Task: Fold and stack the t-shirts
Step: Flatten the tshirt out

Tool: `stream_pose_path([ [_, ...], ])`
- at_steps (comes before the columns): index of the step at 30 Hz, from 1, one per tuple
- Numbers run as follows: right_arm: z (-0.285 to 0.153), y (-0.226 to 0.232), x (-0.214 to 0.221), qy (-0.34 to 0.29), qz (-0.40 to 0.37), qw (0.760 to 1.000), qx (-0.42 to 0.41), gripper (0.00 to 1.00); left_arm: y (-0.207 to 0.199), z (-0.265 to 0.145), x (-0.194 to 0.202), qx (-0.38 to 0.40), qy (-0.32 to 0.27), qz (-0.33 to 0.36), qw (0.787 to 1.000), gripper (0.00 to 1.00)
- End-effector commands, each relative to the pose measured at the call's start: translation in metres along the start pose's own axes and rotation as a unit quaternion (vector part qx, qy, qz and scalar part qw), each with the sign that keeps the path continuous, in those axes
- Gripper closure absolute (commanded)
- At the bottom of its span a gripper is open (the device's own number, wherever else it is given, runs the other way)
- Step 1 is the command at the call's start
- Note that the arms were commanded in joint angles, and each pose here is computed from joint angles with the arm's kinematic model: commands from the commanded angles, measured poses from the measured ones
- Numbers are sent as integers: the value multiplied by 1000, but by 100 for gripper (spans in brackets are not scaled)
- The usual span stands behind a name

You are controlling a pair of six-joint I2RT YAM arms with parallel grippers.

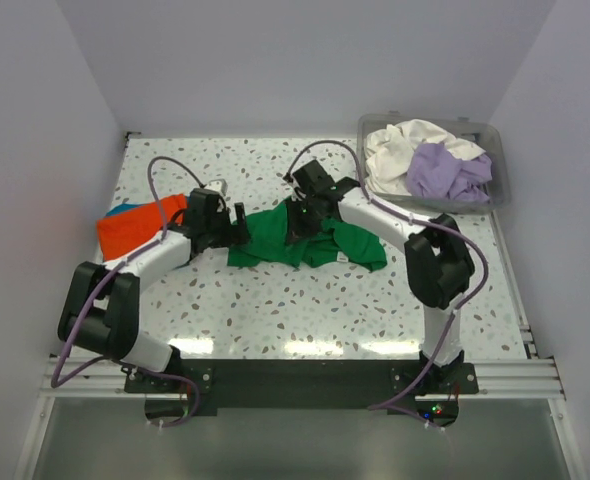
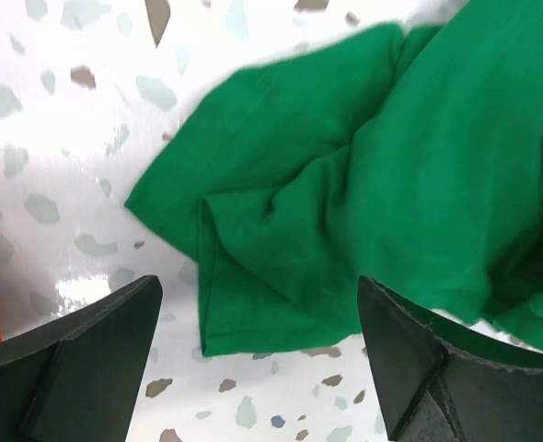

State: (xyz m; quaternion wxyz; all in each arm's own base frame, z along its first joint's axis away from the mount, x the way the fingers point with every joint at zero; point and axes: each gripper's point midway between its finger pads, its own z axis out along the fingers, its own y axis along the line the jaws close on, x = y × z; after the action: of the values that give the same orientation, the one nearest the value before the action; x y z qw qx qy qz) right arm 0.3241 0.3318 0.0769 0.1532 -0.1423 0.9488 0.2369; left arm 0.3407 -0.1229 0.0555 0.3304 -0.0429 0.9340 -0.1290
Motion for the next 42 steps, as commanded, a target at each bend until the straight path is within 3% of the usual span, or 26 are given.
stream_pose_path([
  [1, -88, 50, -39, -74, -41, 995, -57, 100, -21, -17, -48, 29, -54, -14, 998, 8],
  [10, -180, 119, -42, -88, -118, 976, -160, 100, -41, -53, -96, 65, -109, -44, 991, 7],
  [15, -186, 156, -21, -56, -159, 960, -225, 100, -24, -70, -116, 35, -134, -45, 989, 7],
  [17, -168, 152, 4, -8, -166, 962, -218, 100, -13, -77, -124, 18, -147, -40, 988, 7],
  [18, -159, 146, 12, 4, -181, 961, -208, 97, -5, -79, -125, 8, -147, -40, 988, 7],
  [19, -145, 130, 26, 25, -180, 967, -177, 79, -3, -81, -126, 6, -148, -37, 988, 7],
  [22, -130, 99, 57, 71, -190, 971, -130, 53, 8, -80, -121, -21, -142, -24, 989, 7],
  [23, -130, 86, 49, 43, -192, 976, -93, 42, 9, -80, -120, -23, -139, -19, 990, 7],
  [25, -121, 63, 48, 35, -168, 984, -51, 34, 6, -78, -113, -10, -129, -13, 992, 7],
  [29, -108, -3, 13, -10, -62, 997, 40, 35, -10, -74, -97, 35, -113, -2, 993, 8],
  [33, -88, -63, 9, -20, 25, 992, 118, 38, -33, -59, -60, 77, -64, 20, 995, 9],
  [37, -83, -117, 14, -17, 70, 976, 203, 39, -45, -30, -15, 105, 19, 10, 994, 10],
  [42, -72, -164, 27, -3, 102, 966, 239, 39, -59, -8, 7, 148, 56, -13, 987, 10],
])
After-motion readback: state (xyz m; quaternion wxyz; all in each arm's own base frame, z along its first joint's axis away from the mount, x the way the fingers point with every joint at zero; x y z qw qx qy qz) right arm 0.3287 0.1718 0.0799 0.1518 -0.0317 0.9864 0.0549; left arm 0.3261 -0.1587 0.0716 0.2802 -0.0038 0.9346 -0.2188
